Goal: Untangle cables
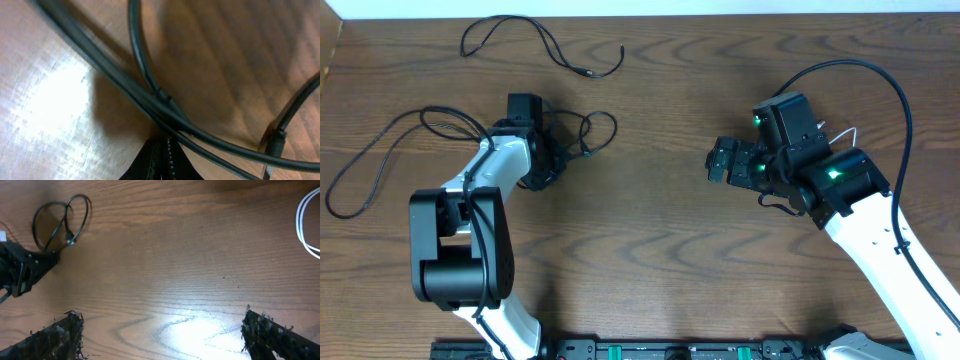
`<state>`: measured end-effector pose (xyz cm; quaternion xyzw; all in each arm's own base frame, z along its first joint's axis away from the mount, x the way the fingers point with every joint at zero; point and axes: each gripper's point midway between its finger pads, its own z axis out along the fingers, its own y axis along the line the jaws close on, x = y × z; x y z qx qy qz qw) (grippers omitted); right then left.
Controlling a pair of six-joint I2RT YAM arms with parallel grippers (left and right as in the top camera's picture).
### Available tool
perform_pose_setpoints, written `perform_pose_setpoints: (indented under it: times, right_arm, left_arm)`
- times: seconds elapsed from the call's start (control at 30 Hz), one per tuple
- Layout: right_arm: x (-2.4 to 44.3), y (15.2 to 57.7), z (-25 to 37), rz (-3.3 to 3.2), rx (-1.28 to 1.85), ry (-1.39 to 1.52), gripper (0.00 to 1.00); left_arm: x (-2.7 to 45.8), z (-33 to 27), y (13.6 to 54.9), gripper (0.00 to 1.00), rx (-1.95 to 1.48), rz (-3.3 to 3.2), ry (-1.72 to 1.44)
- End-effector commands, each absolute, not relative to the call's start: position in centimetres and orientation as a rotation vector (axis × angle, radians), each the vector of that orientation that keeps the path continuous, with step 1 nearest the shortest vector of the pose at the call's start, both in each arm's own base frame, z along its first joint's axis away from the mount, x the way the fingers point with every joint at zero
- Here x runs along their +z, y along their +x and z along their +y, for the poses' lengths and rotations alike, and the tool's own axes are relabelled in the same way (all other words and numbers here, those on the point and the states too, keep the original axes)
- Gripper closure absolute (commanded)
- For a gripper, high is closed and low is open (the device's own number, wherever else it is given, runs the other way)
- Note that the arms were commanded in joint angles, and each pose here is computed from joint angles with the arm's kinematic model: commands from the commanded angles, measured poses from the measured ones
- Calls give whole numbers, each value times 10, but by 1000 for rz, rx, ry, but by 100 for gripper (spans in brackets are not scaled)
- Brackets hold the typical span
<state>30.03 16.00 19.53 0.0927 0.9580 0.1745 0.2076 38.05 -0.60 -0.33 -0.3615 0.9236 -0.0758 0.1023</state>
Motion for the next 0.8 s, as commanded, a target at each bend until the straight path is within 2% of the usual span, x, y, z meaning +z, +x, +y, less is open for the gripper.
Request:
perform_pose_setpoints:
  times: [0.0, 0.23, 0.4, 0.53, 0.77]
  right_arm:
    - [192, 299, 161, 2679, 478, 232, 1]
    - [192, 299, 161, 2679, 478, 232, 1]
    - [192, 299, 161, 2683, 476, 233, 1]
    - [192, 299, 161, 2683, 476, 232, 1]
    - [190, 297, 160, 2692, 464, 209, 1]
  left_arm:
    - [-34, 1, 367, 92, -105, 2864, -940]
    - [25, 10, 408, 92, -109, 2852, -813]
    - [74, 28, 424, 92, -113, 2804, -866]
    - [88, 54, 427, 92, -120, 2721, -1028]
    - [89, 178, 396, 92, -25, 2427, -1553]
